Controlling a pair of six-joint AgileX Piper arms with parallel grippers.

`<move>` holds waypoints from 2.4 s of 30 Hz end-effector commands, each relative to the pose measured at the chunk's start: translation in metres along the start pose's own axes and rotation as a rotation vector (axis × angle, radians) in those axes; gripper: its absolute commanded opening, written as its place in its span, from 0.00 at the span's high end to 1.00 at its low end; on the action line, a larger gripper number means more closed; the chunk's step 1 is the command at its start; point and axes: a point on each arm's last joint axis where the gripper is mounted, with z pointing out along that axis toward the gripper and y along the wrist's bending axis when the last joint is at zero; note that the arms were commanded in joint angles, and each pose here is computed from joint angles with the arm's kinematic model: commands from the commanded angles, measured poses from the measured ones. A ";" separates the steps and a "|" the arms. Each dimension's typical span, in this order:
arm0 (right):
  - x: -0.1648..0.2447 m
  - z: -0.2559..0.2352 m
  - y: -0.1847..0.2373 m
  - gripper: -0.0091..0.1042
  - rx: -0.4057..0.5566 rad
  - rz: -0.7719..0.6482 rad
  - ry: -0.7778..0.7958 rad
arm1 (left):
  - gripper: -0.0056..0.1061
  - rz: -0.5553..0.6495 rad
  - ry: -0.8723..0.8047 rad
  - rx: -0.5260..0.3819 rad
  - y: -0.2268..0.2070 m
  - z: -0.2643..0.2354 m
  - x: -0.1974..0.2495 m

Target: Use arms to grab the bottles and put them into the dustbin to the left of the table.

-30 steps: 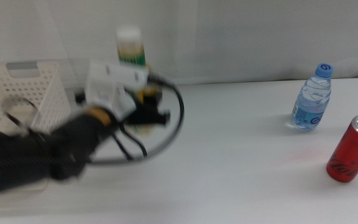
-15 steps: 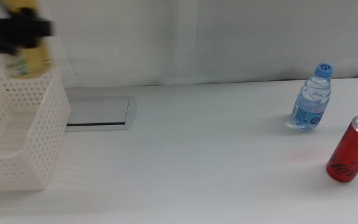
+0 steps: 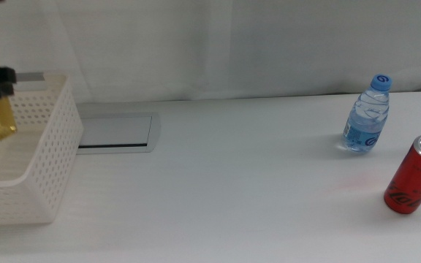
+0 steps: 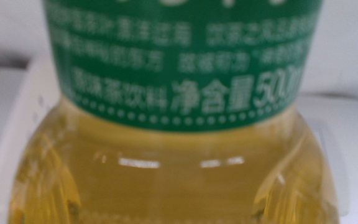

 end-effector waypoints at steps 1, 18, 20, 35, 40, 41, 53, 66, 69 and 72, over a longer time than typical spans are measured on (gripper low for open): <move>0.012 0.000 -0.003 0.01 0.013 -0.006 0.027 | 0.98 -0.020 -0.034 -0.009 0.002 0.009 -0.006; 0.012 0.000 -0.003 0.01 0.013 -0.006 0.029 | 0.98 -0.046 0.141 -0.009 0.015 0.085 0.026; 0.012 0.000 -0.003 0.01 0.013 -0.006 0.029 | 0.98 -0.049 0.139 -0.012 0.015 0.086 0.026; 0.012 0.000 -0.003 0.01 0.013 -0.006 0.026 | 0.53 -0.095 0.167 -0.013 0.017 0.096 0.032; 0.012 0.000 -0.003 0.01 0.013 -0.006 0.026 | 0.23 -0.099 0.164 -0.012 0.017 0.096 0.031; 0.012 0.000 -0.003 0.01 0.013 -0.006 0.026 | 0.21 -0.101 0.162 -0.011 0.016 0.095 0.031; 0.012 0.000 -0.003 0.01 0.013 -0.006 0.026 | 0.21 -0.042 -0.039 0.065 -0.006 0.031 -0.004; 0.011 0.000 -0.003 0.01 0.012 -0.006 0.019 | 0.21 0.269 -0.202 0.332 -0.123 -0.067 -0.012; 0.011 0.000 -0.003 0.01 0.011 -0.006 0.017 | 0.21 0.384 -0.213 0.382 -0.148 -0.088 -0.003; 0.010 0.000 -0.003 0.01 0.011 0.010 0.013 | 0.21 0.475 -0.221 0.434 -0.168 -0.103 0.012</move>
